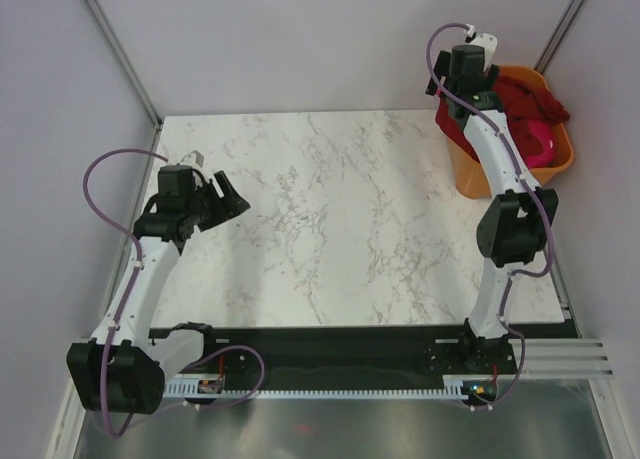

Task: Fold and stack the t-shirts
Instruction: Grab the tshirt from the pile

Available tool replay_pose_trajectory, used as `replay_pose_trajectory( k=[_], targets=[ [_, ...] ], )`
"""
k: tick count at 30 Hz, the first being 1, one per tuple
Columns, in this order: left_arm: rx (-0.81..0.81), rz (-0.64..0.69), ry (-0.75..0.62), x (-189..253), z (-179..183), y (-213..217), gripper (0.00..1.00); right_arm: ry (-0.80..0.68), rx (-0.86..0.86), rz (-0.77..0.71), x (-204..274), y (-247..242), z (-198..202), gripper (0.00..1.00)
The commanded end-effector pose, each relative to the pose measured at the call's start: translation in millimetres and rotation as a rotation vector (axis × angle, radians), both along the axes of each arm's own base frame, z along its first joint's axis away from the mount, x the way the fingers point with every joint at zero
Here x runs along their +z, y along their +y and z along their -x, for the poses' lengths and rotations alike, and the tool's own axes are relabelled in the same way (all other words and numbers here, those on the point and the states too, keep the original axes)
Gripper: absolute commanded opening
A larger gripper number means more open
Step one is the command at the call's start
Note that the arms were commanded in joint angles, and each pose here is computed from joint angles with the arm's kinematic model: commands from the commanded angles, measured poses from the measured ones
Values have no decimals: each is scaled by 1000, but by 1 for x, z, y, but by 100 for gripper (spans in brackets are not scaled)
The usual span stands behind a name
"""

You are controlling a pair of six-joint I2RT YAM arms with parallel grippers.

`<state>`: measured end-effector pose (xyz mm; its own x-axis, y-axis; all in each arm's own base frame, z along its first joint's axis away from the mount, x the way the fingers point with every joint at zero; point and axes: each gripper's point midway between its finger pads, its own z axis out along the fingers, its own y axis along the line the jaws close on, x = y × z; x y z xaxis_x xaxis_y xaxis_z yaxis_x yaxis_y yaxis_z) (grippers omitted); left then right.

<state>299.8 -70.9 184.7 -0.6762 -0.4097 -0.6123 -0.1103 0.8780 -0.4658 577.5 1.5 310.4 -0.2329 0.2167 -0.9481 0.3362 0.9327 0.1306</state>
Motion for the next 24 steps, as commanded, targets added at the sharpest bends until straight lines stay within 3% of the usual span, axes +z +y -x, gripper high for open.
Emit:
replay_pose_trajectory(
  k=[1, 8, 10, 11, 12, 17, 24],
  targets=[
    [-12, -18, -46, 8, -3, 1, 77, 335, -73, 105, -66, -21, 25, 96],
    [7, -21, -61, 13, -3, 4, 77, 470, -85, 126, -112, -23, 36, 82],
    [7, -19, -62, 13, -2, 4, 77, 483, -84, 131, -116, -24, 37, 66],
    [8, -20, -61, 13, -2, 4, 77, 480, -87, 131, -115, -23, 37, 44],
    [11, -20, -63, 13, -2, 4, 76, 477, -93, 129, -113, -24, 38, 33],
    [27, -32, -78, 16, -1, 8, 76, 389, -86, 162, -72, -13, 39, 0],
    [35, -36, -87, 18, 1, 9, 75, 192, -63, 216, 34, 14, 58, 2]
  ],
)
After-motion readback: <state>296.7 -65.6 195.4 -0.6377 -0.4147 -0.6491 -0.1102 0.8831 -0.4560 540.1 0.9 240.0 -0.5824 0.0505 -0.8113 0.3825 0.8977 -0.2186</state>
